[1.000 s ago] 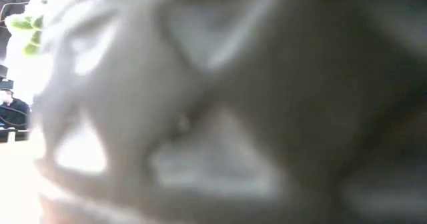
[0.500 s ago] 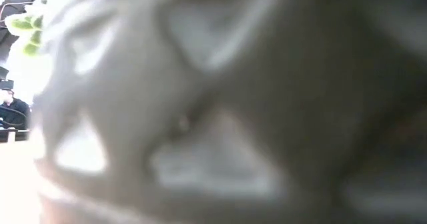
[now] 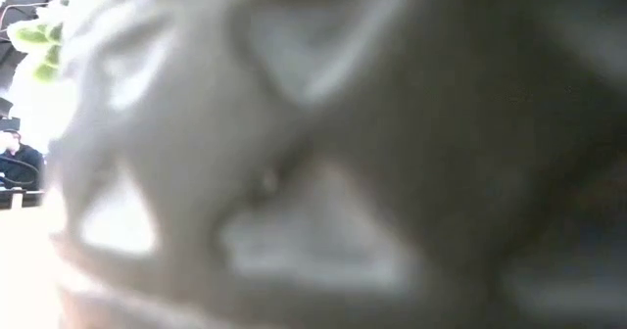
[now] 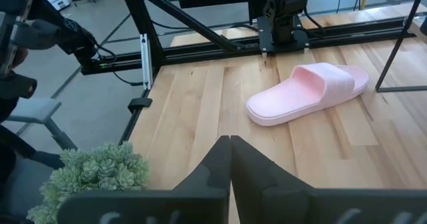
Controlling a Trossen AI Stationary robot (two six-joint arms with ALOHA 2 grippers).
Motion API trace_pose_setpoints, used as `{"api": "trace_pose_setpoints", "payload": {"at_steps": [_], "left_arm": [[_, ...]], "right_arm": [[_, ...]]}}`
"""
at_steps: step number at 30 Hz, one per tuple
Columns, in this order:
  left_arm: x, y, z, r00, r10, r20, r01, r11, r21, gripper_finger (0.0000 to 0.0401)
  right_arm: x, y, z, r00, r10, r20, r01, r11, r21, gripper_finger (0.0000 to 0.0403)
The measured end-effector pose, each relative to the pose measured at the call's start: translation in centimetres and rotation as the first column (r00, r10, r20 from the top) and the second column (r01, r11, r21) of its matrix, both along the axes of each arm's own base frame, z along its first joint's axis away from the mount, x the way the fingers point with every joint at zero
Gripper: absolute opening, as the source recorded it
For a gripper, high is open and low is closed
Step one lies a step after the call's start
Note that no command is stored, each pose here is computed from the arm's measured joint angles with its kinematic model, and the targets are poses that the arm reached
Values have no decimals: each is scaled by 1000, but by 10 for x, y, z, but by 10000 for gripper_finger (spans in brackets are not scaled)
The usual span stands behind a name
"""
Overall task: Pick and place slides into the shelf
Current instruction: Put the black slides on the shelf
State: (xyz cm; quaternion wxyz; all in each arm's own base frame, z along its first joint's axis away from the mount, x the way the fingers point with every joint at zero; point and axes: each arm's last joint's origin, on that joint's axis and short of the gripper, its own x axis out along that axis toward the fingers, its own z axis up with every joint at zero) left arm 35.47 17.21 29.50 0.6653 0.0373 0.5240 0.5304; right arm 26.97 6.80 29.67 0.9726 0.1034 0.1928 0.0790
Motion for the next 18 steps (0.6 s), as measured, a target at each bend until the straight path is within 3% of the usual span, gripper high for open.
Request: {"api": "trace_pose_setpoints", "payload": {"at_steps": [7,14,18], "left_arm": [[-1,-32,9,991,-104,-88,100,994,-40,153],[-12,-78,57,960,-262,-101,240,952,-192,129],[-22,-109,92,926,-373,55,375,896,-238,115]], "right_arm": [[0,0,0,1000,-9,-2,9,1000,24,14],[1,0,4,999,-5,40,5,1000,4,14],[0,2,3,1000,3,28,-3,1000,8,14]]}}
